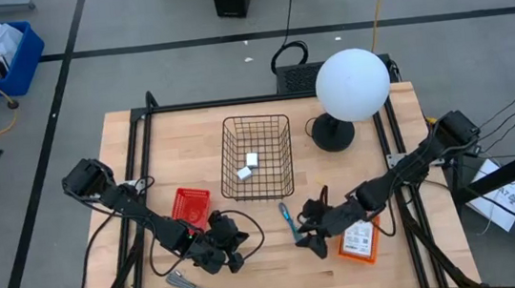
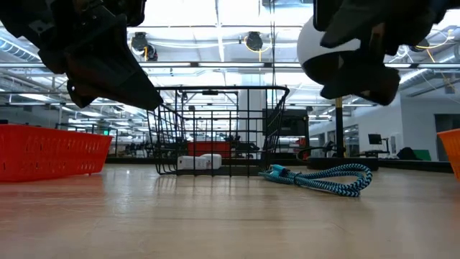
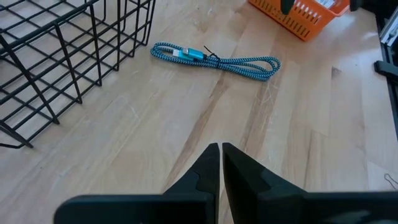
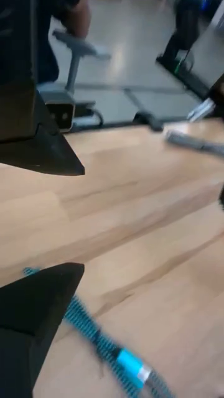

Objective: Pick and place items into bin
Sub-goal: Put the blue charger cable into the red basket

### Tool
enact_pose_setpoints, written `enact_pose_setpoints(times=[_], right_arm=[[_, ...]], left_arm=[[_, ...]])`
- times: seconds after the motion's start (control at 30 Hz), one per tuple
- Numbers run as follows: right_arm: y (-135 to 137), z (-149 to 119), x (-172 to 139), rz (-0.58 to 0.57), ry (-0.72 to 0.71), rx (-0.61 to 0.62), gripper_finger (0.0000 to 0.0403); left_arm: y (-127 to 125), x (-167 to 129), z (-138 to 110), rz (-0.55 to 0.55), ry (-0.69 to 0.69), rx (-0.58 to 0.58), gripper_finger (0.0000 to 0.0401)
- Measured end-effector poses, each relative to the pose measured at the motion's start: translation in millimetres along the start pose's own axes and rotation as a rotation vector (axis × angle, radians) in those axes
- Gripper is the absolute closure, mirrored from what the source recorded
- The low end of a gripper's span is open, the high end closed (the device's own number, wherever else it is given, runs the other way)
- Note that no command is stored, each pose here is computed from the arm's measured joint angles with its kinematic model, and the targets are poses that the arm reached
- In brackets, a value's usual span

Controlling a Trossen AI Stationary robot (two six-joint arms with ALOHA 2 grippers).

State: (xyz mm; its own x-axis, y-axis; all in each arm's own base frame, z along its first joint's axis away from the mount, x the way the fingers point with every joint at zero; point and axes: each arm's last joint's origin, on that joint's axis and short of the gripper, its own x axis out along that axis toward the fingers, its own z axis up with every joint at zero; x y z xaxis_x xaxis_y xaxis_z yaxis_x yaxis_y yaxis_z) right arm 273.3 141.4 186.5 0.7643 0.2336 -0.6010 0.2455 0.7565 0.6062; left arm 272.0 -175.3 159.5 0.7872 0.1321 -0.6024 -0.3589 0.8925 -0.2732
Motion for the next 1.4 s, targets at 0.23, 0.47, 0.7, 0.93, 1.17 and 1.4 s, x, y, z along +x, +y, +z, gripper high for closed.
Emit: enact_pose_setpoints(times=[0.23, 0.47, 0.7, 0.93, 1.17, 1.4], right_arm=[[17.3, 15.1, -11.5, -0.194, 0.093, -0.029, 0.0169], [9.6, 11.9, 17.6, -0.355, 0.237, -0.039, 0.017], [6.7, 9.1, 50.0, -0.419, 0.369, -0.09, 0.0173], [5.4, 11.4, 51.4, -0.459, 0.365, -0.112, 0.0199], [2.3, 10.2, 54.0, -0.436, 0.355, -0.14, 0.0204], [-8.4, 2.0, 56.8, -0.435, 0.35, -0.123, 0.0204]], left_arm=[[-0.7, 0.0, 0.6, -0.005, -0.006, -0.006, 0.0377], [-1.0, 0.0, 0.8, -0.008, -0.008, -0.008, 0.0377], [-2.6, -1.4, -0.6, -0.016, -0.006, -0.003, 0.0377], [-3.9, -2.5, -1.8, -0.022, -0.006, 0.0, 0.0377], [-3.9, -2.5, -1.8, -0.022, -0.006, 0.001, 0.0377], [-3.8, -2.1, -1.8, -0.036, 0.014, 0.005, 0.0377]])
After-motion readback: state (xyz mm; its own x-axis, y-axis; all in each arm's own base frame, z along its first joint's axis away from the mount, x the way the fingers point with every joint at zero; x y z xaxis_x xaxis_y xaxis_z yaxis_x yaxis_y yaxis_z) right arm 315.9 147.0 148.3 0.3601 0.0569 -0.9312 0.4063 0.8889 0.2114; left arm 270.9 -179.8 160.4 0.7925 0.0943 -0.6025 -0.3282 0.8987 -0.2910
